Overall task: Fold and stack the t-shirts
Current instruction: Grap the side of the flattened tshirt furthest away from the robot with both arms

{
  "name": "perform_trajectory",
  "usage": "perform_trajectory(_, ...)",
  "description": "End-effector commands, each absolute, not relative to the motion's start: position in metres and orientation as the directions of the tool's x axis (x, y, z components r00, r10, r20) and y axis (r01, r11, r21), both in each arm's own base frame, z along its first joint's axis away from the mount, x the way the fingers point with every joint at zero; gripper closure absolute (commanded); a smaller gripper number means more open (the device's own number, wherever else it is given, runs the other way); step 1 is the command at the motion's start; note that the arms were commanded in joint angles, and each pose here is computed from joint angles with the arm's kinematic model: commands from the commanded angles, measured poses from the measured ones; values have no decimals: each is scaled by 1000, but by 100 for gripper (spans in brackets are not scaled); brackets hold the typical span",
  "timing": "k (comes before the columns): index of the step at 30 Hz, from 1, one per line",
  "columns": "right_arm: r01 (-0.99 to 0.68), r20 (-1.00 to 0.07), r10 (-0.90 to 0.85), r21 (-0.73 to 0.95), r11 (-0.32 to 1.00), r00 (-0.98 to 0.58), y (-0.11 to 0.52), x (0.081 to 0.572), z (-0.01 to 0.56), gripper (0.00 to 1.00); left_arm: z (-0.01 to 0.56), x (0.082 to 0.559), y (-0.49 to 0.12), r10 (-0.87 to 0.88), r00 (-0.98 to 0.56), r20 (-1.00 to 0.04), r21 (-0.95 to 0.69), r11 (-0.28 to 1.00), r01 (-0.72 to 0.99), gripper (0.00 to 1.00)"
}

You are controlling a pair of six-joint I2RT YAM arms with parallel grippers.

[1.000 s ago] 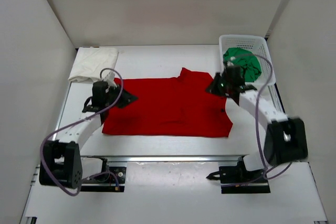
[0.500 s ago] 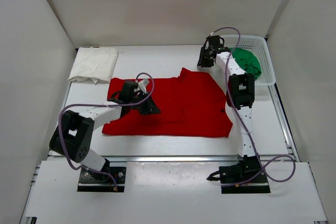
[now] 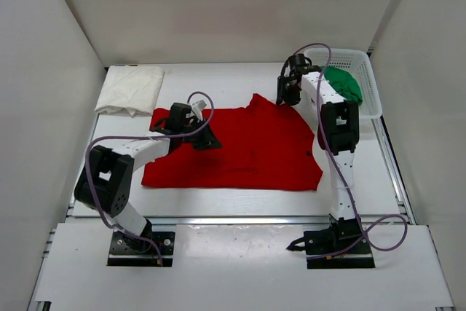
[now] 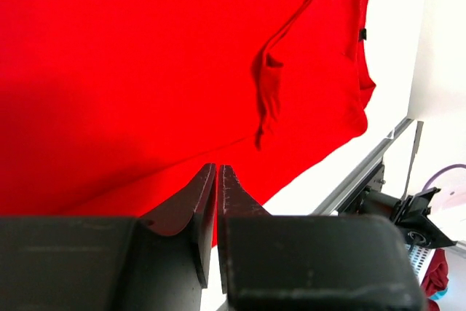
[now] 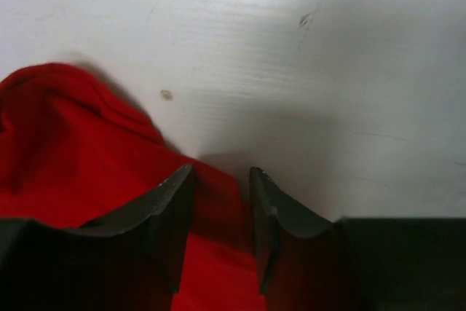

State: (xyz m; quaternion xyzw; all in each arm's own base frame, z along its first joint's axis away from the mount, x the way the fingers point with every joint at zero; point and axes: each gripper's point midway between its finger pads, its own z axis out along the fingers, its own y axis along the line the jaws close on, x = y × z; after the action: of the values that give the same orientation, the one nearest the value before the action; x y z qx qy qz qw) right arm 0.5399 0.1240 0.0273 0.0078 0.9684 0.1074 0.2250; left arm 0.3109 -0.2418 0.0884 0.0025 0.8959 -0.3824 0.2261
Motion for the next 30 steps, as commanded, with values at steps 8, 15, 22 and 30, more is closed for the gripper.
perform_trajectory(8, -195, -662, 90, 344, 918, -744, 159, 579, 112, 82, 111, 362, -279, -201, -840, -504, -656, 722, 221, 84)
perform_trajectory(15, -308, -729, 74, 376, 874, -681, 182, 557, 157, 100, 100, 352, -256, -246, -846, -473, -672, 722, 165, 83)
perform_trajectory(22, -145, -640, 41, 235, 961, -767, 137, 544, 108, 63, 90, 353, -237, -278, -851, -445, -678, 726, 117, 84)
perform_trajectory(30, -51, -550, 60, 185, 981, -833, 112, 558, 68, 61, 91, 354, -240, -282, -846, -452, -694, 707, 135, 84)
